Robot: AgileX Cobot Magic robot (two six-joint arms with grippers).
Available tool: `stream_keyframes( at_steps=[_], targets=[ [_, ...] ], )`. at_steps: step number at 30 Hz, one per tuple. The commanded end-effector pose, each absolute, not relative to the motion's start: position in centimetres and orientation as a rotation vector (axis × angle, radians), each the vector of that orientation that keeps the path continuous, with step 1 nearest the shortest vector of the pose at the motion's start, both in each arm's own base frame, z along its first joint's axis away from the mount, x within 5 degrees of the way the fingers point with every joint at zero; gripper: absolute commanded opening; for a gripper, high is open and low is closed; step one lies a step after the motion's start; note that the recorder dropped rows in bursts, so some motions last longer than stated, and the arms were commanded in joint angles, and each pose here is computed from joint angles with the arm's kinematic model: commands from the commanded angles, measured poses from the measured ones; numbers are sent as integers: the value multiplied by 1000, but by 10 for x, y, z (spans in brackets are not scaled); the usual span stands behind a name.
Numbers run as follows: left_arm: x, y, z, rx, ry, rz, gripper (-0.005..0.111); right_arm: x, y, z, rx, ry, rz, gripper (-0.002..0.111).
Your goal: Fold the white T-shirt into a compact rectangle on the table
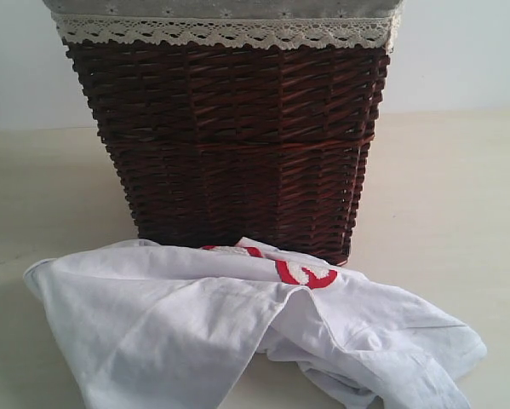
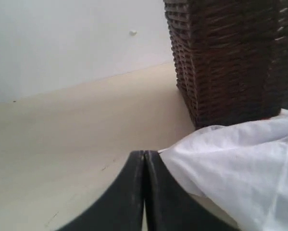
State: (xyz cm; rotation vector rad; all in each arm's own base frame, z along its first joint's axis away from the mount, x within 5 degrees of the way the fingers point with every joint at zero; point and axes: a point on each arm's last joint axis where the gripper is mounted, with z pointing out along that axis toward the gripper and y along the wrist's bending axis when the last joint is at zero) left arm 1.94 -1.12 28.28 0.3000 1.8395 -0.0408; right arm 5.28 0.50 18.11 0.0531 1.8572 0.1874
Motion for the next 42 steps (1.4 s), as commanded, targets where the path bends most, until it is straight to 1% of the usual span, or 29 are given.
stream_keyframes(
  at_steps=[1, 8, 11, 14, 15, 16, 19, 22, 26, 29, 42],
  targets=[
    [22, -5, 285, 126, 1826, -69, 2, 53, 5, 180, 47, 1850, 187, 54],
    [23, 5, 285, -73, 1826, -59, 2, 53, 5, 180, 47, 1850, 187, 54],
    [24, 9, 284, -71, 1811, 4, 2, 53, 5, 180, 47, 1850, 187, 54],
    [29, 8, 277, -102, 1774, -24, 2, 53, 5, 180, 47, 1850, 187, 54],
    [32, 8, 273, -114, 1765, -42, 2, 53, 5, 180, 47, 1850, 187, 54],
    [39, 5, 256, -132, 1780, -95, 2, 53, 5, 180, 47, 1850, 187, 54],
    [47, 0, 229, -156, 1801, -180, 2, 53, 5, 180, 47, 1850, 187, 54],
    [50, -1, 210, -140, 1760, -187, 2, 53, 5, 180, 47, 1850, 187, 54],
    [54, -2, 183, -138, 1814, -184, 2, 53, 5, 180, 47, 1850, 187, 54],
    [53, -2, 180, -138, 1850, -175, 2, 53, 5, 180, 47, 1850, 187, 54],
    [53, -2, 180, -138, 1850, -175, 2, 53, 5, 181, 47, 1848, 187, 54]
  ],
)
